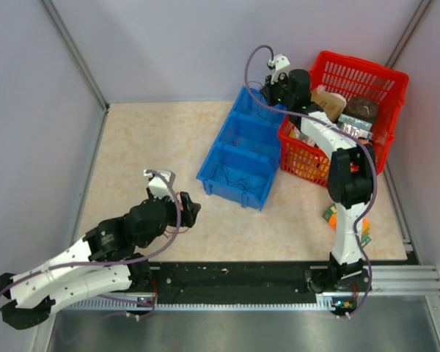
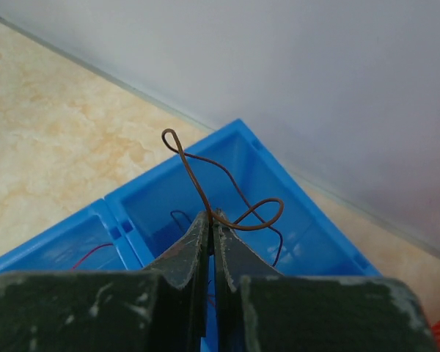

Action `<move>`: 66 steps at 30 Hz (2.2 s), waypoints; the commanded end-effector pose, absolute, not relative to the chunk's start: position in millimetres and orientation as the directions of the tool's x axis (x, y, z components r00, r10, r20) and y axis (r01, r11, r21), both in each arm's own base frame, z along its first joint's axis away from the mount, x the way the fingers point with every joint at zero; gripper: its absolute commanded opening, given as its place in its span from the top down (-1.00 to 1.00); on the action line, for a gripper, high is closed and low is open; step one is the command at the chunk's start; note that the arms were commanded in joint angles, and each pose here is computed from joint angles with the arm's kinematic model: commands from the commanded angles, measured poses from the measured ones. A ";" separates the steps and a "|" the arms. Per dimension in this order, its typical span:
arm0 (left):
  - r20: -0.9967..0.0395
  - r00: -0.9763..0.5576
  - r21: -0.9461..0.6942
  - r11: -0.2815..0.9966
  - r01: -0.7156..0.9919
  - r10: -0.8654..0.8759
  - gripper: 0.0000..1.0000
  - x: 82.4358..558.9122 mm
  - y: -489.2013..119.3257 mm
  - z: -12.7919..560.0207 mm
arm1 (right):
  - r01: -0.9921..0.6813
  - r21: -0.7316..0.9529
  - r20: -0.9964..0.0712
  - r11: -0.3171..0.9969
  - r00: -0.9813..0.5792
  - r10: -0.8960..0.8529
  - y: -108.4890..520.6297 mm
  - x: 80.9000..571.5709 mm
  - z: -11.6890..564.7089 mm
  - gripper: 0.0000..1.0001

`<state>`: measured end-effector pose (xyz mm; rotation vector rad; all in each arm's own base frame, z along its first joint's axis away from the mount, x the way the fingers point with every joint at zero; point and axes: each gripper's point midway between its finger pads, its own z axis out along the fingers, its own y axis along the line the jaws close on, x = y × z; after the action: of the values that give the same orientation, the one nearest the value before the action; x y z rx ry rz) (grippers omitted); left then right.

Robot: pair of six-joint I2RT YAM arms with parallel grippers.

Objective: Untangle the cables

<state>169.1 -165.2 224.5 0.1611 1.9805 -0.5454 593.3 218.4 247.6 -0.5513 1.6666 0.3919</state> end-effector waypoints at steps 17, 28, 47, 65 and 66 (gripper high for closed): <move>-0.760 -0.588 -0.482 0.847 0.223 -0.277 -0.48 182.9 -161.5 224.8 | -0.441 0.114 -0.945 0.890 -0.323 -0.040 214.3 608.9 217.4 1.00; -0.632 -0.634 -0.493 0.862 -0.117 -0.447 -0.66 214.9 -120.1 204.9 | -0.254 -0.086 -0.897 0.963 -0.400 -0.186 186.8 574.0 268.0 -0.63; -0.451 -0.522 -0.473 0.689 -0.549 -0.724 -0.58 229.6 -52.1 101.9 | -0.785 0.361 -0.887 0.503 -0.456 -0.074 424.1 184.3 243.7 -0.49; -0.467 -0.588 -0.680 0.693 -0.239 -0.661 0.94 204.3 -91.5 132.1 | -0.792 0.324 -0.866 0.517 -0.469 -0.175 461.3 195.2 132.4 -0.44; -0.475 -0.585 -0.688 0.692 -0.219 -0.657 0.99 203.0 -92.7 137.7 | -0.800 0.319 -0.872 0.507 -0.458 -0.174 462.7 194.5 133.2 -0.42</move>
<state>207.5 -85.4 106.8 -0.7703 2.2088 -0.6749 172.5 449.5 100.7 -0.8484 2.0308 0.8973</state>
